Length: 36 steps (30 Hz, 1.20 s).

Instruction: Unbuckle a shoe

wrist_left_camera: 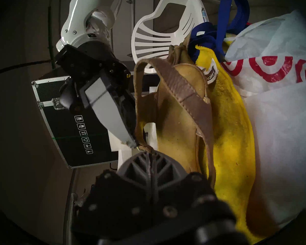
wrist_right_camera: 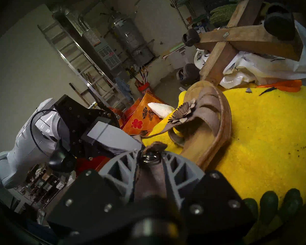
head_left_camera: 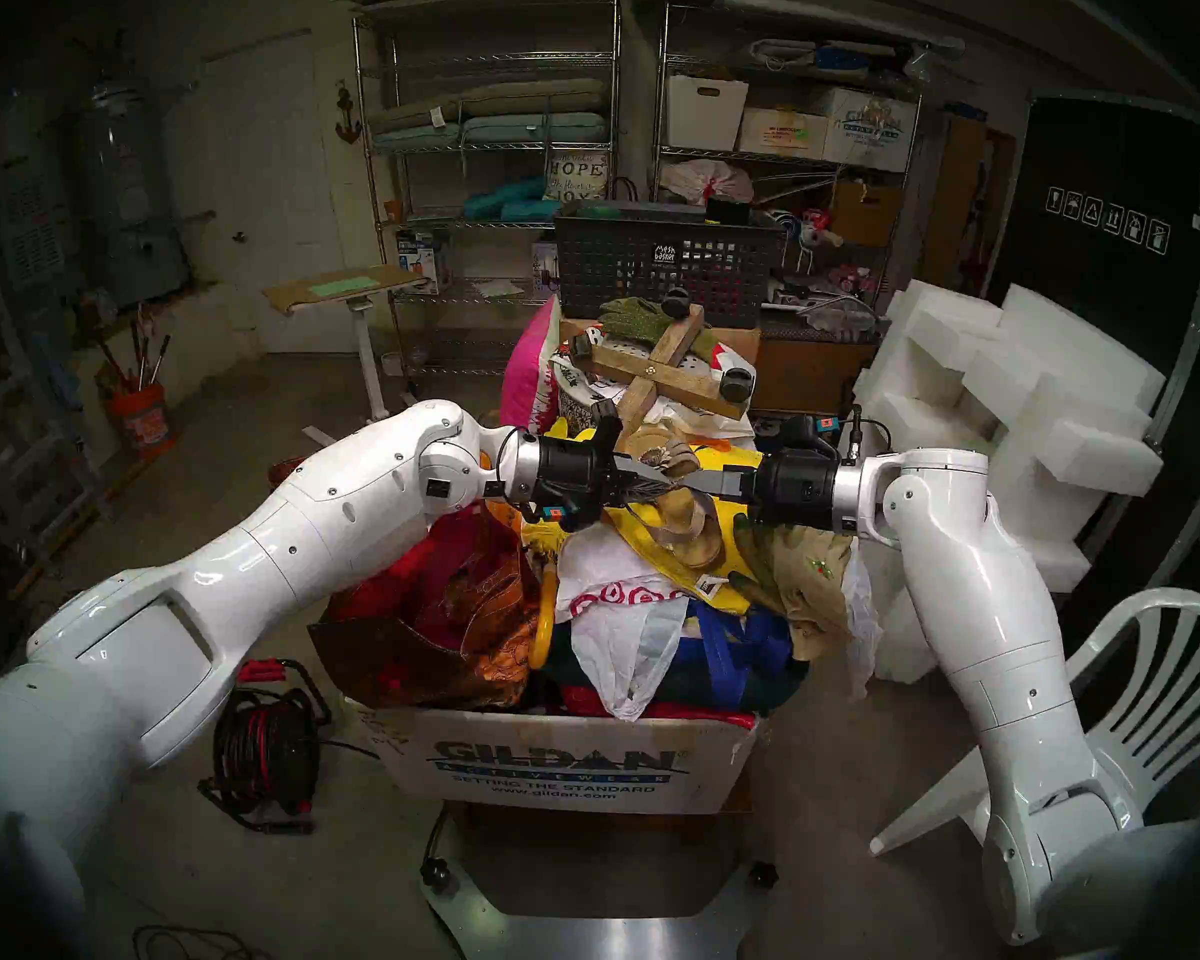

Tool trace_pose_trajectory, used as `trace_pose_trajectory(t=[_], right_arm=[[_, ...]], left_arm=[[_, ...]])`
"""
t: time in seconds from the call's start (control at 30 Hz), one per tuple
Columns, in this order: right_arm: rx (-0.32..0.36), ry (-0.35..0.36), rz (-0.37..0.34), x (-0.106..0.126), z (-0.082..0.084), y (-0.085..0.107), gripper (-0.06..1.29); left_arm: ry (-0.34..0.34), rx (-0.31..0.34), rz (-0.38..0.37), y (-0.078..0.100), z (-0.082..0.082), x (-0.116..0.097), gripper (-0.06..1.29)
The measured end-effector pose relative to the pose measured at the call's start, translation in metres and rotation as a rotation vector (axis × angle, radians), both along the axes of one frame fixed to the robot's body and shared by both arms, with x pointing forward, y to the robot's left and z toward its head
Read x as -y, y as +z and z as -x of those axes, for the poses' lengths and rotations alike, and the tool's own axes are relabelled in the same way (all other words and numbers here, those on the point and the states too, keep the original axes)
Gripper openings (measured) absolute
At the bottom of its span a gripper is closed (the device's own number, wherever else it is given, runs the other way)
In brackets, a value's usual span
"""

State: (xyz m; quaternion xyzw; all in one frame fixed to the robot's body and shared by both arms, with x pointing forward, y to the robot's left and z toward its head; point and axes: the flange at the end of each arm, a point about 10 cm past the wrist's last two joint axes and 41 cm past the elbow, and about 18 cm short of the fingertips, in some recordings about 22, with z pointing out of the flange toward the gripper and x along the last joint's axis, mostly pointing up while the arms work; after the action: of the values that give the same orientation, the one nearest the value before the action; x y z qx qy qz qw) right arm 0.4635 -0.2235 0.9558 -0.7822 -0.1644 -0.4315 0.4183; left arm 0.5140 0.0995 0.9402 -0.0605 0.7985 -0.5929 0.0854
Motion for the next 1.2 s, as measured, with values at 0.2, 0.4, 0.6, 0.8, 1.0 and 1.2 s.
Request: trace_pose_trajectory(t=[0.2,0.4,0.6,0.8,1.0,1.2], right_arm=[[0.003,-0.03,-0.003,0.008,0.0,0.001,0.31],[0.007,-0.056,-0.001,0.015,0.0,0.003,0.3],[0.01,-0.072,0.001,0.021,-0.001,0.004,0.27],[0.01,-0.078,0.002,0.026,0.001,0.004,0.27],[0.013,-0.072,0.006,0.028,0.003,0.004,0.27],[0.023,-0.065,0.01,0.028,0.006,0.008,0.27]], left_arm=[[-0.005,-0.002,-0.004,-0.001,0.001,0.001,-0.02],[-0.008,-0.005,-0.012,-0.003,0.001,0.001,-0.02],[-0.008,-0.007,-0.019,-0.004,0.002,0.001,-0.02],[0.024,0.003,-0.017,-0.005,-0.001,-0.001,-0.02],[0.12,0.038,0.024,0.001,-0.011,0.001,-0.02],[0.19,0.046,0.08,0.007,-0.017,0.007,-0.02]])
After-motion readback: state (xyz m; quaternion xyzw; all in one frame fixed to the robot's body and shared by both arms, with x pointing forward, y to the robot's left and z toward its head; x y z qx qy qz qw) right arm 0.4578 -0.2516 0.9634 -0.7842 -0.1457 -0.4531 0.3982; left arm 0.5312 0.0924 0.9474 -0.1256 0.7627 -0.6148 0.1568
